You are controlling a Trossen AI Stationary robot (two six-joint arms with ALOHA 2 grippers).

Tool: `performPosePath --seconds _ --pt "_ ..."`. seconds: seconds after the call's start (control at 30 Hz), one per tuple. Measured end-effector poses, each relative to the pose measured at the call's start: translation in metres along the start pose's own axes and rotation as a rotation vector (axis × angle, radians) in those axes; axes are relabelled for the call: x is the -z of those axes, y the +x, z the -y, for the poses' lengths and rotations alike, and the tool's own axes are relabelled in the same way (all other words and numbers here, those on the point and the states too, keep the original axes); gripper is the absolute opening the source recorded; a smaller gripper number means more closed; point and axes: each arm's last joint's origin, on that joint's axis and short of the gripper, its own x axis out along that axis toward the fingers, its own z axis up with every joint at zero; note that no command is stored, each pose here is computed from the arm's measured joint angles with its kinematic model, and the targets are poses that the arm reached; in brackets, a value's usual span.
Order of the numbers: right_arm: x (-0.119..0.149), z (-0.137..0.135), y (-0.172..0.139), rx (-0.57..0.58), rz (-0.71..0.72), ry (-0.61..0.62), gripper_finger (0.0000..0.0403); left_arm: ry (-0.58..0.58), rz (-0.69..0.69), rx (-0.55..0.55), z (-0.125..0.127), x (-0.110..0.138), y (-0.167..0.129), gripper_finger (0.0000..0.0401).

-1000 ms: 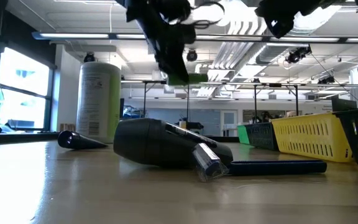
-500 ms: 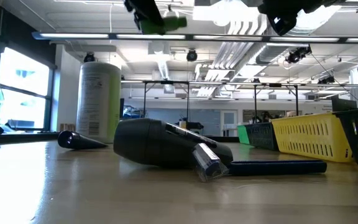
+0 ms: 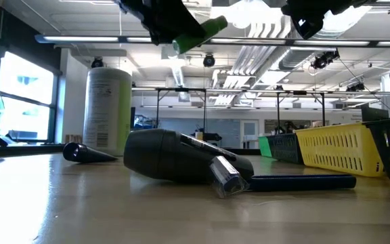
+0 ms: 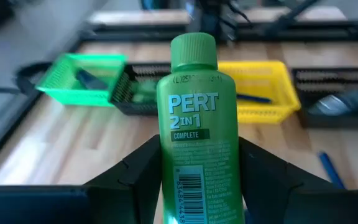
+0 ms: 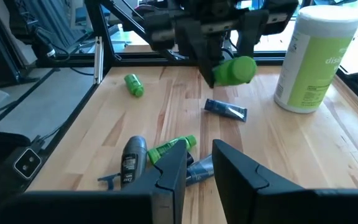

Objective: Pick & Place Travel size toiletries
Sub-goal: Put the green shampoo into the top black basket

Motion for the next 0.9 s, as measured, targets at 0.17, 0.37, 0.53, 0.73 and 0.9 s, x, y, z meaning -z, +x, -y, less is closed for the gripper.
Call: performPosePath --seconds 0.17,0.37,0.53,0.73,0.9 --pt "0.002 0.000 0.012 -0.002 0.029 0.002 0.0070 0.030 0.112 -0.083 0.006 0.007 0.001 0.0175" --pt "0.014 0.002 0.040 0.050 0.151 0.008 0.0070 0.023 0.148 -0.085 0.005 0.003 -0.001 0.0175" --pt "0.021 0.006 0.052 0.155 0.224 -0.002 0.0070 0.031 0.165 -0.085 0.003 -0.003 -0.012 0.0175" --pt "0.028 0.006 0.062 0.167 0.244 -0.004 0.0070 0.038 0.182 -0.081 0.002 -0.005 -0.015 0.0175" --pt "0.028 0.006 0.072 0.170 0.304 -0.022 0.0070 0.057 0.188 -0.079 0.003 -0.005 -0.012 0.0175"
